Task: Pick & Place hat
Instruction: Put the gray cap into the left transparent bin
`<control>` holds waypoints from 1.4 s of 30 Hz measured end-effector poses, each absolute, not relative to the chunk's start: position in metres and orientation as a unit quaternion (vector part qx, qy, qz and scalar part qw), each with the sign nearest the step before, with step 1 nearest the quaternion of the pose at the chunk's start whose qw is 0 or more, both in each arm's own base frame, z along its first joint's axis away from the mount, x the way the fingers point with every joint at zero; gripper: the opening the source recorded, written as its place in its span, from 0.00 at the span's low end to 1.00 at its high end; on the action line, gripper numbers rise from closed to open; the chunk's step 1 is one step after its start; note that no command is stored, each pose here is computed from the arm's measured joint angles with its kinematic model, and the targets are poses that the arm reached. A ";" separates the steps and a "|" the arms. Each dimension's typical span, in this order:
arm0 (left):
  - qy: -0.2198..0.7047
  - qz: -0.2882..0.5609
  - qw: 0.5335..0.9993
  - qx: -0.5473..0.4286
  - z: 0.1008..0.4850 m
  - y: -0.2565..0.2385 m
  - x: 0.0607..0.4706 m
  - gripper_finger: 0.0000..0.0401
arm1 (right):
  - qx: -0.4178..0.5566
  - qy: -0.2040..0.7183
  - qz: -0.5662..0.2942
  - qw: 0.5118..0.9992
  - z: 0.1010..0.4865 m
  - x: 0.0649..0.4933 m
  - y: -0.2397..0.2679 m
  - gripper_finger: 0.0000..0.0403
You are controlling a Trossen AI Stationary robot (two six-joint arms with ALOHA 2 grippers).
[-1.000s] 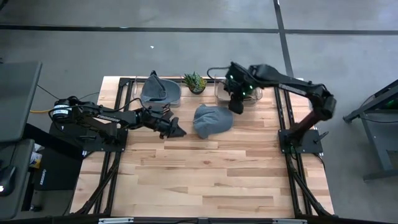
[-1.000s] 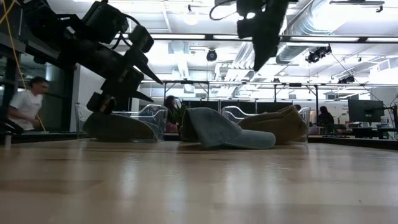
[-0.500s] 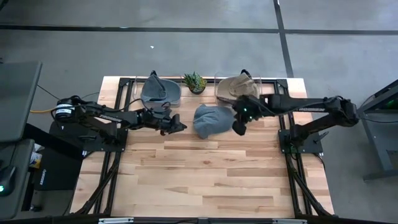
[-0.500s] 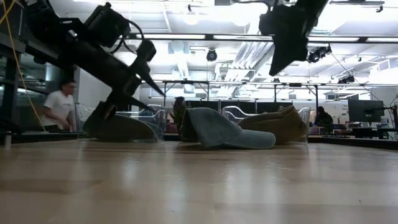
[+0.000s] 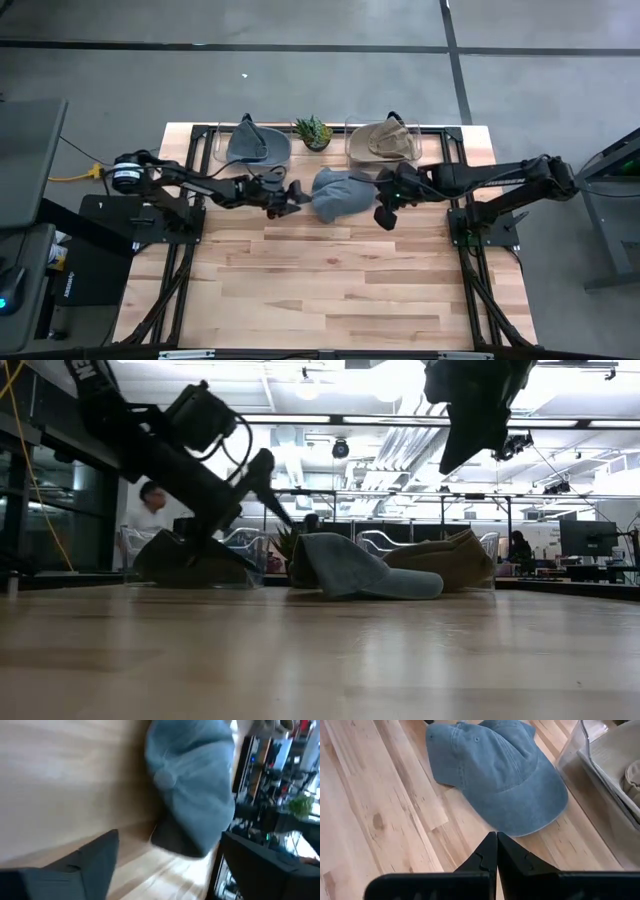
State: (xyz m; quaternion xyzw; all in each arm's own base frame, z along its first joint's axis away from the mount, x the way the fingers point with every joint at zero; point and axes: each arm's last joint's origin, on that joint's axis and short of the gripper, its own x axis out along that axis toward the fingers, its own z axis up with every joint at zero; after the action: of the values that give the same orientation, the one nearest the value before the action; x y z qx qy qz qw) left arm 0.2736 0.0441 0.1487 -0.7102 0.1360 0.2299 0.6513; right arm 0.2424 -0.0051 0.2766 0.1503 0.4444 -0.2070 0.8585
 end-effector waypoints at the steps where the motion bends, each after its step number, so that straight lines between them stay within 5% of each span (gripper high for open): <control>1: 0.131 0.235 0.650 -0.711 0.150 0.045 0.278 0.84 | 0.149 0.444 -0.208 0.859 0.277 0.242 -0.004 0.00; 13: 0.127 0.309 0.588 -0.737 0.135 0.053 0.314 0.92 | 0.147 0.456 -0.199 0.855 0.275 0.240 0.009 0.00; 42: 0.062 0.272 0.595 -0.754 0.163 0.060 0.347 0.92 | 0.132 0.440 -0.206 0.864 0.277 0.242 0.014 0.00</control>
State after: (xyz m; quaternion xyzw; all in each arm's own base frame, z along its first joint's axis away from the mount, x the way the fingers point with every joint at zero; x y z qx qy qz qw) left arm 0.3473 0.0600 0.1626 -0.7543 0.0619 0.2716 0.5945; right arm 0.2415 0.0140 0.2770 0.1318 0.4395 -0.2064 0.8642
